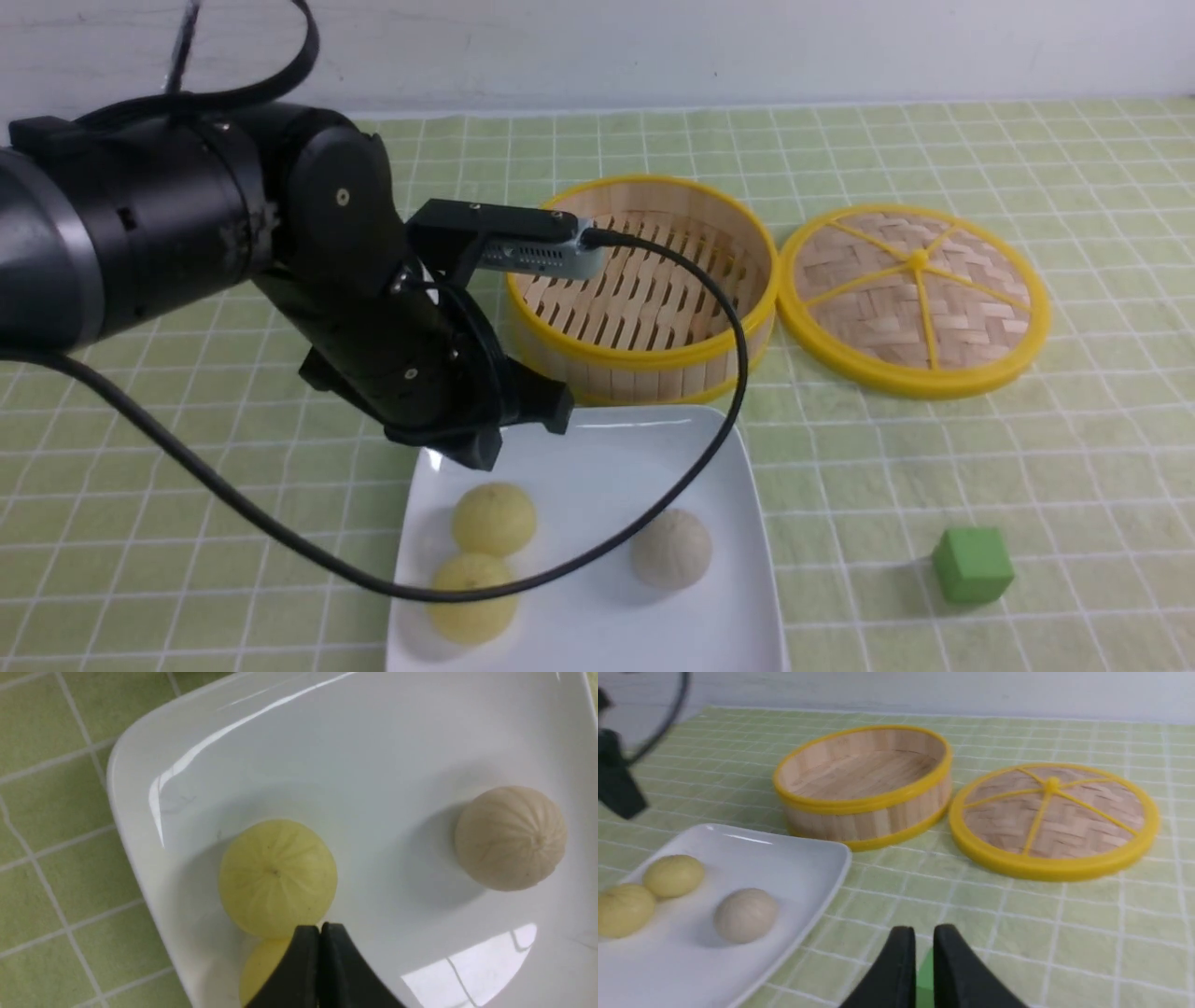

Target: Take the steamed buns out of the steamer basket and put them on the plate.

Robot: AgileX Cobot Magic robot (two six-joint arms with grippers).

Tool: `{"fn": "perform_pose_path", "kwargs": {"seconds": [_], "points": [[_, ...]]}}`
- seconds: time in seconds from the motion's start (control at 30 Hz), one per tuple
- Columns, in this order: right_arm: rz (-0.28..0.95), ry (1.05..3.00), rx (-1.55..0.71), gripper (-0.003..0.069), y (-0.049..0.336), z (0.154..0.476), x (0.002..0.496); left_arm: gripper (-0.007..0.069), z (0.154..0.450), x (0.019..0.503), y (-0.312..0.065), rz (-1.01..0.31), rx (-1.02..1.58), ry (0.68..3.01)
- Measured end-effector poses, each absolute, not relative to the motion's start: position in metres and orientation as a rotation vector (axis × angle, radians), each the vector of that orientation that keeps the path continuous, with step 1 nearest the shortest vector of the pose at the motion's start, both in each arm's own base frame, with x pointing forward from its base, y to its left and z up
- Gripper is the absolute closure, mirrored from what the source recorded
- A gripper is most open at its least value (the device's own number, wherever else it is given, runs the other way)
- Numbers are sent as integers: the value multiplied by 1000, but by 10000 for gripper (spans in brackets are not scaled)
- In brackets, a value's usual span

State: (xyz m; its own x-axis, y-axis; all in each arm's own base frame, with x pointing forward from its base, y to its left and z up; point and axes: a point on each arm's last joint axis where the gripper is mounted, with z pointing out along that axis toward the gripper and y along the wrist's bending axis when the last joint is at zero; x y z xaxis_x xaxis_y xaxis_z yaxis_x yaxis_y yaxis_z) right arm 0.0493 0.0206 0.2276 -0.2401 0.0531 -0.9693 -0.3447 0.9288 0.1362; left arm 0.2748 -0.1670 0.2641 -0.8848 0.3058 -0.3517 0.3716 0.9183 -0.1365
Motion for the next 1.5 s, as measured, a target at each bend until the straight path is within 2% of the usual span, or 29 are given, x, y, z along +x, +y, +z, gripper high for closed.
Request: {"fn": "perform_pose_path", "kwargs": {"seconds": [0.2, 0.3, 0.47, 0.5, 0.53, 0.63, 0.8, 0.87, 0.9, 0.97, 1.13, 1.27, 1.5], "points": [[221, 1832, -84, 570, 11, 190, 50, 613, 277, 269, -164, -307, 466, 2719], [160, 1881, -15, 563, 7, 173, 52, 613, 294, 260, -157, -309, 460, 2678], [125, 1890, 27, 558, 4, 172, 52, 613, 331, 228, -133, -249, 484, 2610], [125, 1890, 27, 558, 4, 172, 52, 613, 331, 228, -133, -247, 484, 2614], [125, 1890, 27, 557, 4, 172, 52, 613, 342, 210, -122, -241, 477, 2584], [123, 1890, 29, 554, 4, 172, 52, 613, 347, 184, -106, -260, 452, 2553], [123, 1890, 28, 545, 4, 172, 52, 613, 322, 123, -71, -350, 359, 2393], [123, 1890, 28, 544, 4, 172, 52, 613, 310, 105, -60, -471, 273, 2222], [123, 1890, 28, 543, 4, 172, 52, 613, 308, 102, -59, -463, 246, 2211], [123, 1890, 28, 540, 4, 172, 52, 609, 298, 88, -51, -592, 140, 2016], [123, 1890, 28, 535, 4, 172, 52, 606, 280, 64, -37, -736, 78, 1739], [123, 1890, 28, 530, 4, 172, 52, 605, 265, 55, -32, -746, 63, 1675], [122, 1890, 27, 519, 4, 172, 52, 596, 236, 55, -32, -722, 69, 1736]]}}
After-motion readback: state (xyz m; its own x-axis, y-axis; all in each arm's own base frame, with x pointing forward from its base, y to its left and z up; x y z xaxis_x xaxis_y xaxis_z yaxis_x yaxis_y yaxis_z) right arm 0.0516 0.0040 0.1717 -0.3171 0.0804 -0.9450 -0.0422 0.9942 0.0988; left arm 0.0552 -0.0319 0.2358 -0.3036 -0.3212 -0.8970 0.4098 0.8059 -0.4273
